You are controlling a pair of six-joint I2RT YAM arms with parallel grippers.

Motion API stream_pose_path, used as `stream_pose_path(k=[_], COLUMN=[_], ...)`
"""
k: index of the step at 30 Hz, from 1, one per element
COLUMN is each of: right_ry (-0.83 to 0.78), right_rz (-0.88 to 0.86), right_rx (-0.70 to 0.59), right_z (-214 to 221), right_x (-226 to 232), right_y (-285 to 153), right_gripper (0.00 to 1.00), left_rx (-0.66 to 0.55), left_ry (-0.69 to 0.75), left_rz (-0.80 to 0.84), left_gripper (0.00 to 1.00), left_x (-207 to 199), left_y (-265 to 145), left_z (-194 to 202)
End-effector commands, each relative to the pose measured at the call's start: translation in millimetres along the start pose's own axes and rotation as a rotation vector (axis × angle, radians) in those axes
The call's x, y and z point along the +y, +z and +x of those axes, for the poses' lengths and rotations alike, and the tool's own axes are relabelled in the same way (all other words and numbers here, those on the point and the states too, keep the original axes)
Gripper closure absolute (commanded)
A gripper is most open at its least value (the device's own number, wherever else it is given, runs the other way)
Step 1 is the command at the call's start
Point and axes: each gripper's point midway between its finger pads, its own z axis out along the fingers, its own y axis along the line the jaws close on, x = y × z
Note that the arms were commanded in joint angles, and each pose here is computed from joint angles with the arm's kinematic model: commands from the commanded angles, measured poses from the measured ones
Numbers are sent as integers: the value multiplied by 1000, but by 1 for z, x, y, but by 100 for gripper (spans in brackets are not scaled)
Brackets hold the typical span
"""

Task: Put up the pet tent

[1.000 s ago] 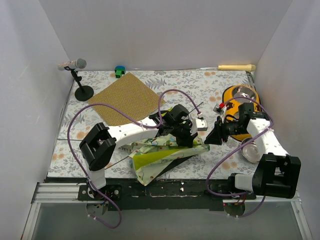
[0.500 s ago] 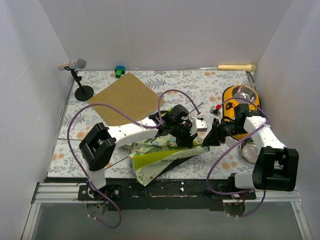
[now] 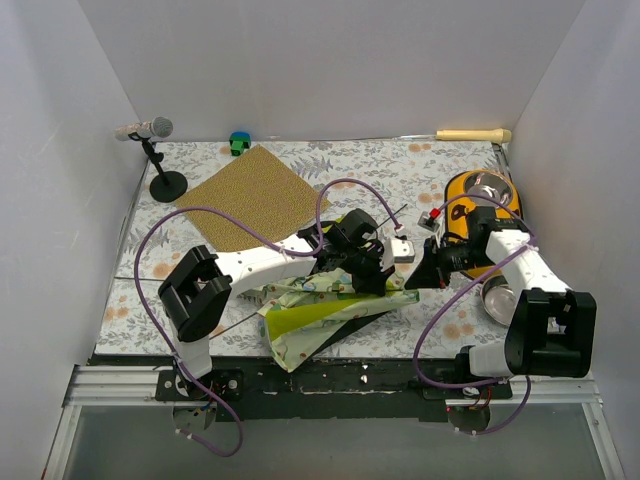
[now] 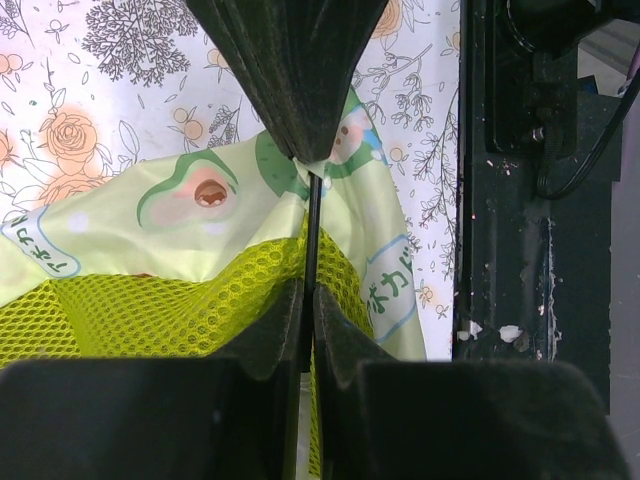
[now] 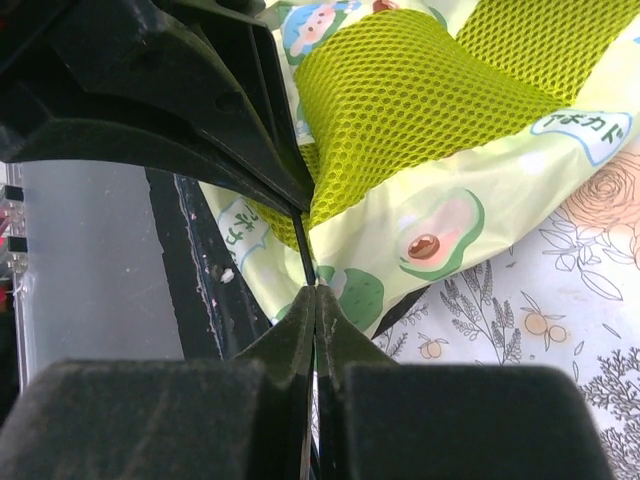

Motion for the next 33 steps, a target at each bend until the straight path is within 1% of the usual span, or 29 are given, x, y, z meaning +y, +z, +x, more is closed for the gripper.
stream_pose_path(k=[1,9,19,22,23,25,29,32,33], right_ry=[-37,-18,64,64,53,46,18,0,-2], right_rz=[-57,-99,-92,-62,-49,-27,6,31,31], right_rx=[-32,-25,-18,7,23,46,64,71,71], right_z=[-20,-27,-22,-17,-15,-9,-4,-4,-3], right_x=[11,20,6,0,-2,-7,-16,-22,-23], right_y=[5,18,29,29,27,22,12,9,9], right_gripper=[99,99,99,99,99,99,99,99,99], left_rx=[-68,-111,-285,-277,-260,-218,-199,-203,-203], left_ry=[40,101,166,166,162,156,108,72,60], left_rz=[7,1,-68,-74,-74,-82,-99,-124,-127], left_gripper=[100,100,100,100,96,68,45,31,25], left_x=[-5,-5,-2,2,2,2,3,5,4], left_y=[-12,-3,-11,-7,-7,-12,-45,-75,-87], left_z=[-26,-43,-83,-83,-81,-73,-63,-61,-59])
